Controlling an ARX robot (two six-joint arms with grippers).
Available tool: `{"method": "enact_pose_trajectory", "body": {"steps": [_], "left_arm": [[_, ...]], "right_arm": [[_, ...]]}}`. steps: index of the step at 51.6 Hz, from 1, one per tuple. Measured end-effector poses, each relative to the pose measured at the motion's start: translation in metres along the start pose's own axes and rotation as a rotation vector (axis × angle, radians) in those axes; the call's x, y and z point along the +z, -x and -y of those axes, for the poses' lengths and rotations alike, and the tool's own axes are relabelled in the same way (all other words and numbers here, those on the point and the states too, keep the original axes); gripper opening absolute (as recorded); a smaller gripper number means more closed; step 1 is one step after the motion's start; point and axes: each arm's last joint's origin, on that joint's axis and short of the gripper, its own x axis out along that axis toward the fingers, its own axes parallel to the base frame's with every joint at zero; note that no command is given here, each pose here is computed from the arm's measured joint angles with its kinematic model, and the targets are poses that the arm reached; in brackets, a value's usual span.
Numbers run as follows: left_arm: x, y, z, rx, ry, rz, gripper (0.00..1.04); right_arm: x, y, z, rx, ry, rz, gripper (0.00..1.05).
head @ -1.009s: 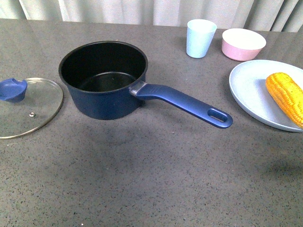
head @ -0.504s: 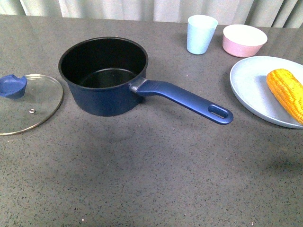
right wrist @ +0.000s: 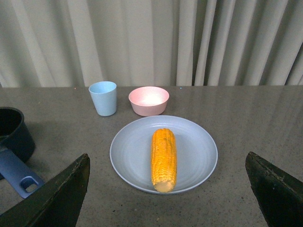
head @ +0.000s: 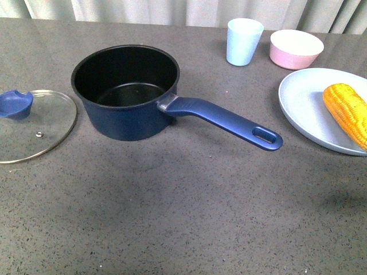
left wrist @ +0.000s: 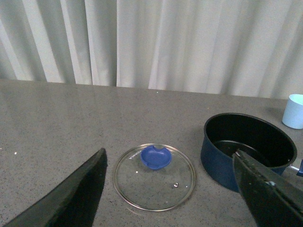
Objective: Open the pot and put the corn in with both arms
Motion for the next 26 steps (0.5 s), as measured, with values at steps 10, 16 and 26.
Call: {"method": "enact_pose_trajectory", "body": {"steps": [10, 16, 26], "left_arm": [[0.000, 0.000, 0.000, 0.000, -0.002, 0.000, 0.96], [0.000, 0.000, 0.000, 0.000, -0.002, 0.000, 0.96], [0.000, 0.000, 0.000, 0.000, -0.002, 0.000, 0.96]], "right_arm": [[0.000, 0.000, 0.000, 0.000, 0.000, 0.000, 0.96], [0.000, -0.002, 0.001, 0.009, -0.135, -0.318, 0.96], [0.023, -0.049, 0.015, -0.059, -0.328, -0.659, 0.96]]}}
